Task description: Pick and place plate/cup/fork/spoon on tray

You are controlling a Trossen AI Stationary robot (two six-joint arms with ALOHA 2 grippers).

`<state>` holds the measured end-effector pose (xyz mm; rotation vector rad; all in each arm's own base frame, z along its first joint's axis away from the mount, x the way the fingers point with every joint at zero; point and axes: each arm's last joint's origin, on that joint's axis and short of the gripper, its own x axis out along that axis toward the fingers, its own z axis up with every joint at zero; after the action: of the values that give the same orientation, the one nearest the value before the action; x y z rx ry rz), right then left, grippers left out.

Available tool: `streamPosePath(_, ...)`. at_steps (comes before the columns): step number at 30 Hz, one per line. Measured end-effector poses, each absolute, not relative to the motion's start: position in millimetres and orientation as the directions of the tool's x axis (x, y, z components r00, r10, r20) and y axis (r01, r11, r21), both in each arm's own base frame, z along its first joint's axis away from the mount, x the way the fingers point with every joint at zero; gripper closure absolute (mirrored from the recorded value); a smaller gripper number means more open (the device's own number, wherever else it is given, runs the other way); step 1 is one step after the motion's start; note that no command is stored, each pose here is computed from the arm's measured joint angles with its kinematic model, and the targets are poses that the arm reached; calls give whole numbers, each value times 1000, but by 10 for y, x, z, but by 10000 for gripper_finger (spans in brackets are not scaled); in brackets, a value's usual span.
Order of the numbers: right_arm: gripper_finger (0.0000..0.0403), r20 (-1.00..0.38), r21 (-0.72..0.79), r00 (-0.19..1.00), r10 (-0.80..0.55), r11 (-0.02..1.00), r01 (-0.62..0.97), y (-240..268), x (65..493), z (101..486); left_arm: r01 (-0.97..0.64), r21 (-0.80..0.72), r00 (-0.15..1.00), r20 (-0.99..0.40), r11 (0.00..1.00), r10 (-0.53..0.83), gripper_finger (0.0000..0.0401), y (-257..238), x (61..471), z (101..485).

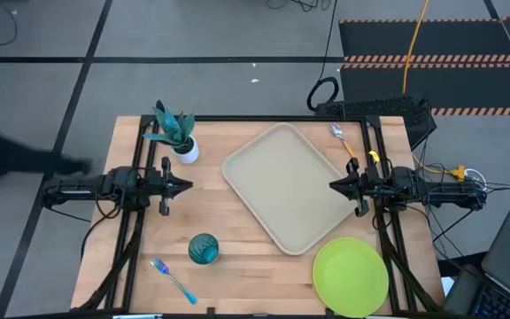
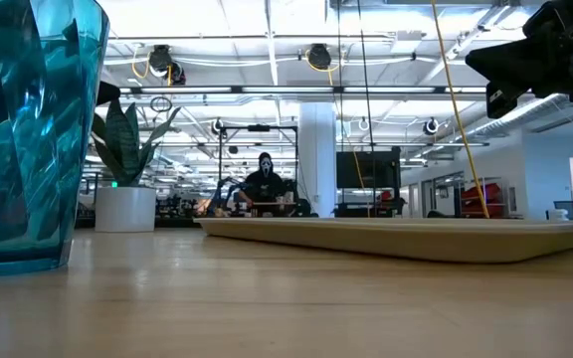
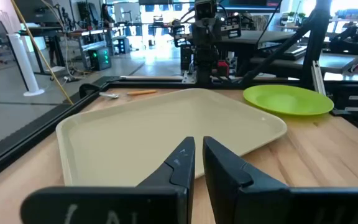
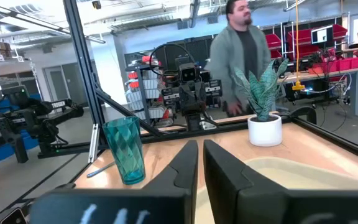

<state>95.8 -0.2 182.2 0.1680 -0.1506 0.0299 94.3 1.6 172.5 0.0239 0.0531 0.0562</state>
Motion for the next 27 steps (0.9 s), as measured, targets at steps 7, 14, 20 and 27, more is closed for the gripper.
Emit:
streamPosePath(7,383,152,164,988,17,986,-42,-2,958,1822,-56,25,997,-52,998,57,364,15,943,1726)
streamPosePath(14,383,152,31,988,17,999,-21,-3,958,1822,-56,25,997,-53,998,57,364,16,943,1725)
streamPosePath(20,383,153,70,988,17,997,-28,-2,958,1823,-55,25,997,-52,998,57,364,15,943,1725)
streamPosePath(27,383,266,117,964,16,992,-49,-2,934,1932,-56,25,997,-52,998,57,364,16,943,1726)
